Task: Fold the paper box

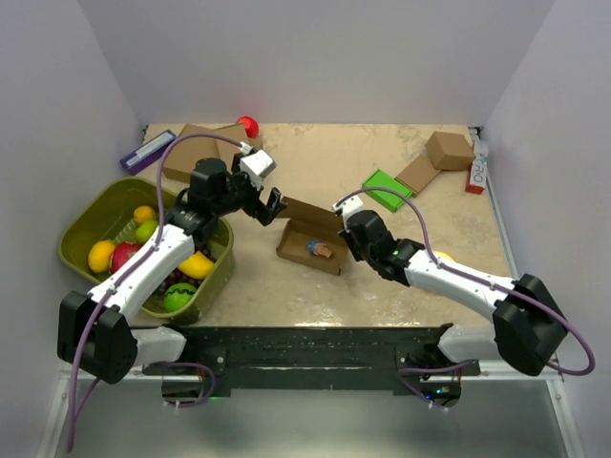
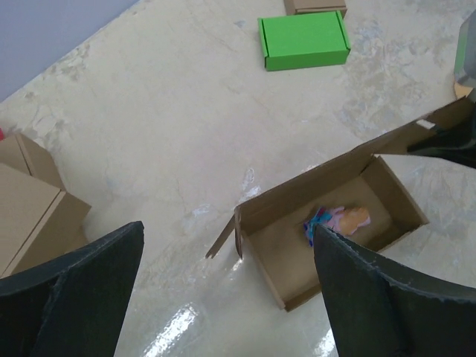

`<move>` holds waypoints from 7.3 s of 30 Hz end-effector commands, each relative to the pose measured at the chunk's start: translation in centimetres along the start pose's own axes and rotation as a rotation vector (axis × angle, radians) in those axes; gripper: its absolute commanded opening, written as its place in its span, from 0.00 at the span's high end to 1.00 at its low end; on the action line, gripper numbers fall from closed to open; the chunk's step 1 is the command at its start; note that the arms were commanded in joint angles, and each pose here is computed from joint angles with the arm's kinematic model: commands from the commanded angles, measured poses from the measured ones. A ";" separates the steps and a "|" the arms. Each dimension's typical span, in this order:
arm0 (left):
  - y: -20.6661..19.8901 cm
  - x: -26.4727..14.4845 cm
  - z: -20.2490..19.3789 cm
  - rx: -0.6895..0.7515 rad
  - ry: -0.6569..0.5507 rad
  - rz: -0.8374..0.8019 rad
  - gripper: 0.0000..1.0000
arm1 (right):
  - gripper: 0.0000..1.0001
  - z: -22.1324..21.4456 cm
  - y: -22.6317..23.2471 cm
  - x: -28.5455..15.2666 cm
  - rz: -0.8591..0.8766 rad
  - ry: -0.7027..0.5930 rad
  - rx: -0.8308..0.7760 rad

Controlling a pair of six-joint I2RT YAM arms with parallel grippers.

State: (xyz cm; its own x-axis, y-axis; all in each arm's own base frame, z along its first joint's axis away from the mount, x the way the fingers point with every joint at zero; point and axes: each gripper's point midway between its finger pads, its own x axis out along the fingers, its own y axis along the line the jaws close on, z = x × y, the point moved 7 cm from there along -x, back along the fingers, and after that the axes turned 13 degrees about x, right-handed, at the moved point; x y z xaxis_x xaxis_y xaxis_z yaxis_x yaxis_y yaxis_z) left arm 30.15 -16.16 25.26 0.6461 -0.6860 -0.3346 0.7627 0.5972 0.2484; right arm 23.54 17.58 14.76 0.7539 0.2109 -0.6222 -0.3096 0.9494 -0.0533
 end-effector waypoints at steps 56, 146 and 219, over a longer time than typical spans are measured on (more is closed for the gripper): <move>0.4 -0.5 -0.8 -0.340 0.152 0.251 0.17 | 0.08 8.0 -3.7 -10.1 0.098 -0.359 0.431; -3.5 5.8 -7.9 -0.385 0.382 0.148 0.19 | 0.26 3.9 -12.3 -7.2 -0.362 -0.342 0.745; -7.3 0.7 -2.9 -0.402 0.308 0.012 0.16 | 0.07 5.8 -8.6 -10.4 -0.002 -0.253 0.824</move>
State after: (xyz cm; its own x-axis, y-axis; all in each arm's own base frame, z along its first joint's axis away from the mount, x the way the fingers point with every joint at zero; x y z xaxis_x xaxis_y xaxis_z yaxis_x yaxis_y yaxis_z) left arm 25.69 -20.32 17.86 0.5773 -0.5251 -0.6253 0.6342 0.7707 -0.0618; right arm 21.21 7.59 22.21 0.8838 0.0985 -0.4574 0.1892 0.8189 0.5419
